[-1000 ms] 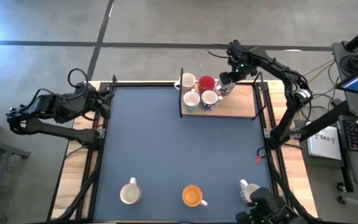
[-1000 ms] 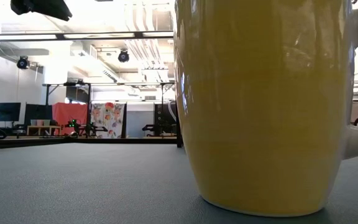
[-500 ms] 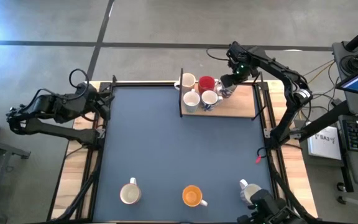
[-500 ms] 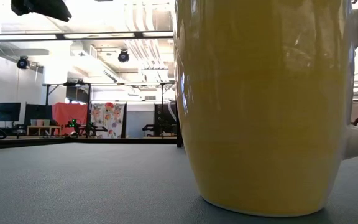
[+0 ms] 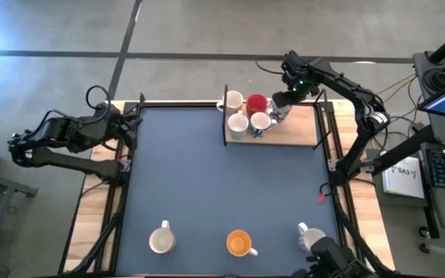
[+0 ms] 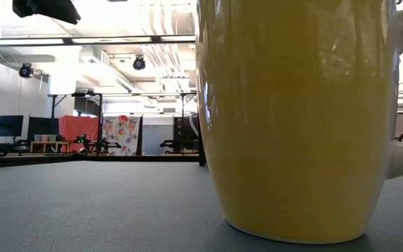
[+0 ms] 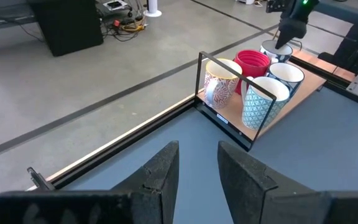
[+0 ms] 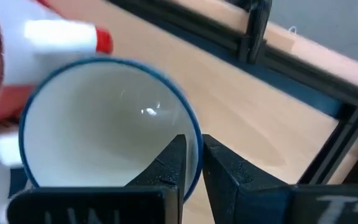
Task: Place coffee mugs
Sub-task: Put the blue mug on the shelf, then put the dark red mug on the shelf
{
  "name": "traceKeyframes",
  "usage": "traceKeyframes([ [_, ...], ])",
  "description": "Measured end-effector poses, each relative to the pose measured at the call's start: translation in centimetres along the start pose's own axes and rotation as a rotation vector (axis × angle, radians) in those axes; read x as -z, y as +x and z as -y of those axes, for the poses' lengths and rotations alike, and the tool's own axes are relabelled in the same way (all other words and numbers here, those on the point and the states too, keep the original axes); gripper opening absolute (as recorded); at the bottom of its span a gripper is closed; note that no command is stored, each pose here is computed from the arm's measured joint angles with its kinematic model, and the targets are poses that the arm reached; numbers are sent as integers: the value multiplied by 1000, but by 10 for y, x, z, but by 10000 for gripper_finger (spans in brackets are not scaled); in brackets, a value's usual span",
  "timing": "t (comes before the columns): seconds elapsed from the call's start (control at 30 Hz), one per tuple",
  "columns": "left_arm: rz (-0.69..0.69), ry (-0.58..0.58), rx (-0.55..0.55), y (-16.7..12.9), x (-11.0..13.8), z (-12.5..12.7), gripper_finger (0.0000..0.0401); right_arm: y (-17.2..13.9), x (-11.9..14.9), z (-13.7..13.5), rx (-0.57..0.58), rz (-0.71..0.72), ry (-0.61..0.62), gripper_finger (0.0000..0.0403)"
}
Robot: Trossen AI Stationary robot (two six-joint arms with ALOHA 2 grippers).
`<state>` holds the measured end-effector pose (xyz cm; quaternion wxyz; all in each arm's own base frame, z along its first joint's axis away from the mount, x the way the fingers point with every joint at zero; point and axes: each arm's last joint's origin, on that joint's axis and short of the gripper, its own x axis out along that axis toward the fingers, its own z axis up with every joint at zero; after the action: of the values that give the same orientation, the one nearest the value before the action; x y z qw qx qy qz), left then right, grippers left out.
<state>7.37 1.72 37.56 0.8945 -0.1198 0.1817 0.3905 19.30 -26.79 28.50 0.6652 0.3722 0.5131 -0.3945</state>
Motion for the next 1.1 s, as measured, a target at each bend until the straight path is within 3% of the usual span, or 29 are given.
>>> traceKeyframes([
  [0.2,0,-7,1,0,0,0,94,0,-5,-1,36,61,-3,53],
  [0.43,-15,-23,26,0,0,1,94,-6,0,-4,27,54,-12,97],
  [0.77,-27,-18,40,0,1,1,94,-49,21,-6,-12,167,101,116],
  [1.1,-43,-9,53,1,2,2,94,-80,76,-61,-96,96,62,100],
])
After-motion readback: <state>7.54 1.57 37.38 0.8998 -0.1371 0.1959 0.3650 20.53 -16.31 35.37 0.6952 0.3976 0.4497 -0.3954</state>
